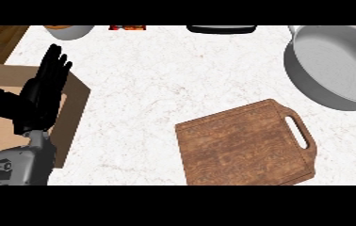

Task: Pick the squash from the cutting board and place it in the pot

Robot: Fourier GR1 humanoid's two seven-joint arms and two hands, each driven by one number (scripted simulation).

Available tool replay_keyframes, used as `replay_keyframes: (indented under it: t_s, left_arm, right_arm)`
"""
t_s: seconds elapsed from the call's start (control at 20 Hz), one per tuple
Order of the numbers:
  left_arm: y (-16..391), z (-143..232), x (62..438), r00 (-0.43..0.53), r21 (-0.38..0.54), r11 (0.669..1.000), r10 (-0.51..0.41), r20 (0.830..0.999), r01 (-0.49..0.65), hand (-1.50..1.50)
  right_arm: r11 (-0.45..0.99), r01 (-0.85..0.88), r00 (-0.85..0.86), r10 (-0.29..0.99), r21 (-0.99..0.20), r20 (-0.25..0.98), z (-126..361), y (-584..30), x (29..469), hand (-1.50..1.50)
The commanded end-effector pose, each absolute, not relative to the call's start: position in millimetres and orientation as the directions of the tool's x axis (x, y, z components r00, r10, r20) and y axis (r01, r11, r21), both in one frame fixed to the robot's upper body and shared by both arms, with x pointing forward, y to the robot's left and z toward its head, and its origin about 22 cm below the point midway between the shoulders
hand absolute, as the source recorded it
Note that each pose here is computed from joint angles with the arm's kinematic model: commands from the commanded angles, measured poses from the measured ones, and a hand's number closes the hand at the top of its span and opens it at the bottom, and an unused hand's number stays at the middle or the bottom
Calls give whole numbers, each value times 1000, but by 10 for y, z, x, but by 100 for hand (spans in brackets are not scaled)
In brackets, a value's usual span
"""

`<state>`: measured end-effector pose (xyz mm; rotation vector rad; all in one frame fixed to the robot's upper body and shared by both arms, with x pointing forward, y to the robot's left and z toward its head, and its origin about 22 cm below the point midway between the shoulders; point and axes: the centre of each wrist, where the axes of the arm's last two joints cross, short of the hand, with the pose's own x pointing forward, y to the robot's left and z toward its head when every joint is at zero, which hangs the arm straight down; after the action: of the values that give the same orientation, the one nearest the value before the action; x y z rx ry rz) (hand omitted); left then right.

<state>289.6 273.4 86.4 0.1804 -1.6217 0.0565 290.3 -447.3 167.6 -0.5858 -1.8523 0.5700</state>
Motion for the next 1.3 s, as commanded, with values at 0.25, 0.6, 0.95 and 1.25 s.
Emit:
replay_keyframes:
  t_s: [0.25, 0.6, 0.95, 1.25]
  left_arm:
    - [2725, 857, 2891, -73, 84, 988, -93, 993, -127, 0]
    - [2553, 865, 2857, -44, 77, 990, -83, 996, -117, 0]
    - [2683, 908, 2917, -76, 87, 992, -94, 993, -91, 0]
    - [2492, 673, 2884, -71, 69, 990, -78, 994, -121, 0]
  right_arm:
    - [390, 372, -181, 920, -842, 347, 1434, -4490, 3284, 150]
    - [404, 306, -173, 914, -862, 367, 1083, -4642, 3586, 150]
    - [591, 107, -78, 807, -800, 585, 864, -4513, 3738, -150]
    - [789, 4, -203, 602, -615, 772, 747, -4436, 3777, -150]
